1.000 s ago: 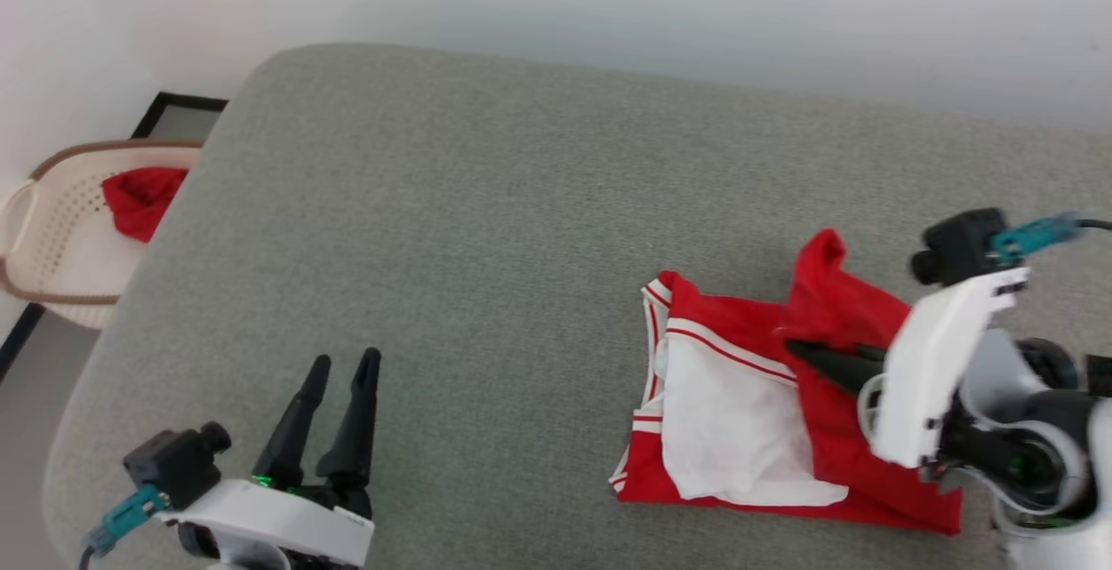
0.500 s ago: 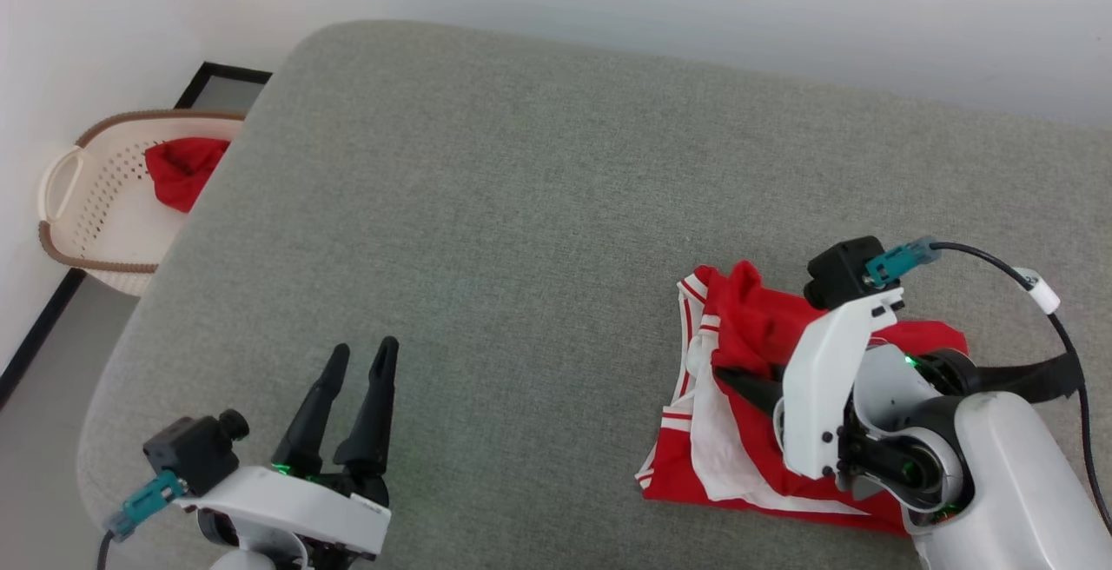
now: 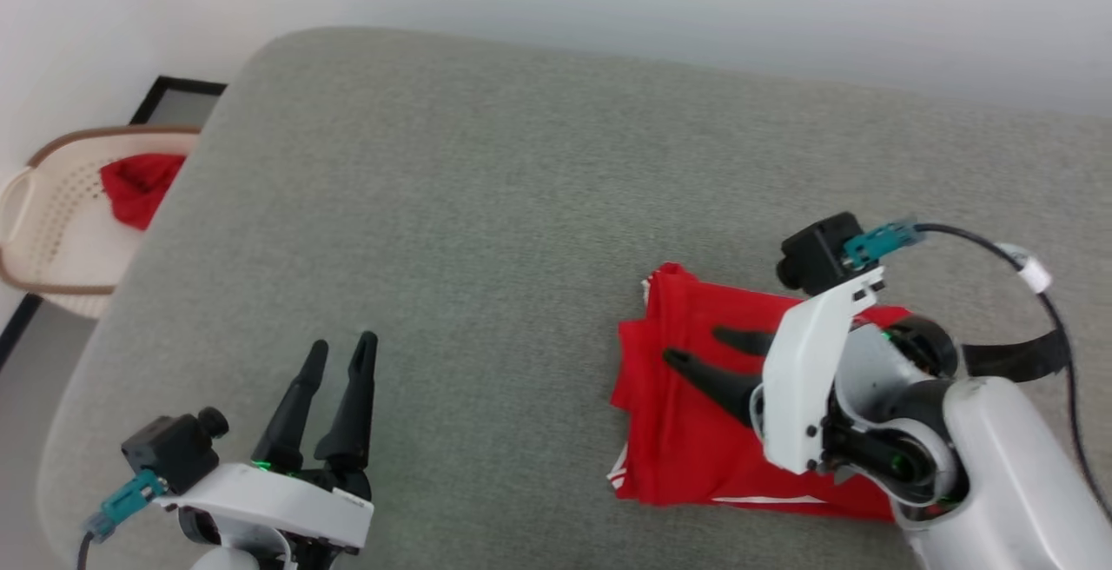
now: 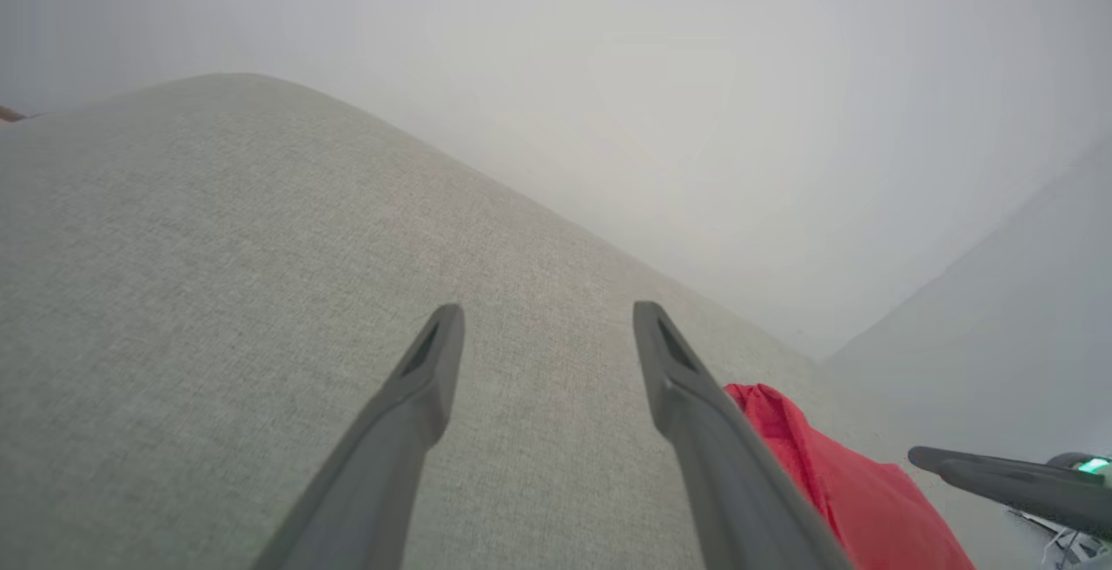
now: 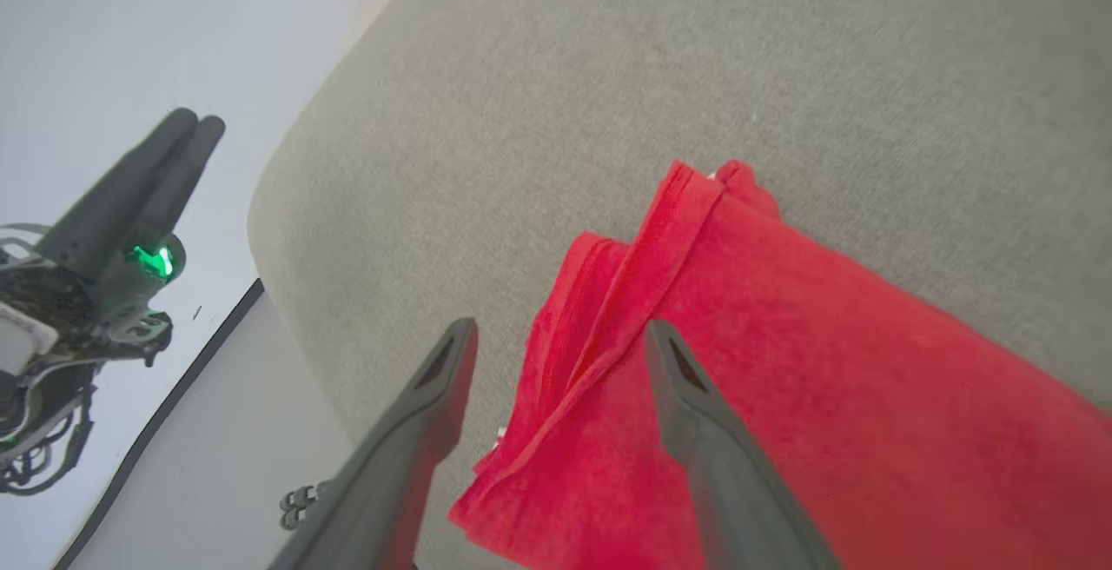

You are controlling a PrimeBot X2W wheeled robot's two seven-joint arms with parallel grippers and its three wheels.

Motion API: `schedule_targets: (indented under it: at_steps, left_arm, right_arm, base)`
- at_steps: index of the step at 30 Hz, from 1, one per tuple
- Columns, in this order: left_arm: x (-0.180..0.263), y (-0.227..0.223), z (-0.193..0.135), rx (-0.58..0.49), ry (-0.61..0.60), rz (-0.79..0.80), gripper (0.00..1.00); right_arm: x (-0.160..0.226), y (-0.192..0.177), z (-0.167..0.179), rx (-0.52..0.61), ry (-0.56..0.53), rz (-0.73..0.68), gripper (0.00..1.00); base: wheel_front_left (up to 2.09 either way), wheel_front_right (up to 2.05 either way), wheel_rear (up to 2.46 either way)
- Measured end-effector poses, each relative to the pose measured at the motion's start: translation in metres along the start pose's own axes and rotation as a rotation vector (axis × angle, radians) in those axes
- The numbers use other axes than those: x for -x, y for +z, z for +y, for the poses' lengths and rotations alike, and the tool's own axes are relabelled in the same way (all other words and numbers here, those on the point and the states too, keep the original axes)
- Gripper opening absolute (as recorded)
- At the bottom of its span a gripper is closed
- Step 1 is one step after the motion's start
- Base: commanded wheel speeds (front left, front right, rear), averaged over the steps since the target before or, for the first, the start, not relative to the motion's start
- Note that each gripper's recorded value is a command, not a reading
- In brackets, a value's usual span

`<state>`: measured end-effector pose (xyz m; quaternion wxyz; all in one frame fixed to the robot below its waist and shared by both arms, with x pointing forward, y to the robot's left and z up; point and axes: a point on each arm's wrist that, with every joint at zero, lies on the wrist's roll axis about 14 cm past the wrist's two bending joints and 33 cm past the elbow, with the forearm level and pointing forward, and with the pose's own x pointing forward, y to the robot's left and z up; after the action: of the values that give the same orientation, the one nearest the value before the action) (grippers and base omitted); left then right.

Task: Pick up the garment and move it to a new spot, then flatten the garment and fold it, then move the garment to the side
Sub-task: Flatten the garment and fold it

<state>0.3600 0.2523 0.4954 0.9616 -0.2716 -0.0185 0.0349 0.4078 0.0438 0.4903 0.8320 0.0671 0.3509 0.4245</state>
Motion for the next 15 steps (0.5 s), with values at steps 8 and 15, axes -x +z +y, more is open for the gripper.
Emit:
schedule_targets:
  at_steps: [8, 15]
  left_arm:
    - [-0.013, -0.006, -0.012, -0.025, -0.049, 0.017, 1.00]
    - [-0.023, -0.010, -0.023, -0.067, -0.096, 0.029, 1.00]
  right_arm:
    - [0.046, 0.027, -0.030, 0.056, -0.107, -0.197, 1.00]
    - [0.098, 0.035, -0.065, 0.094, -0.248, -0.417, 1.00]
  base:
    - [0.00, 0.00, 0.00]
    - [0.00, 0.00, 0.00]
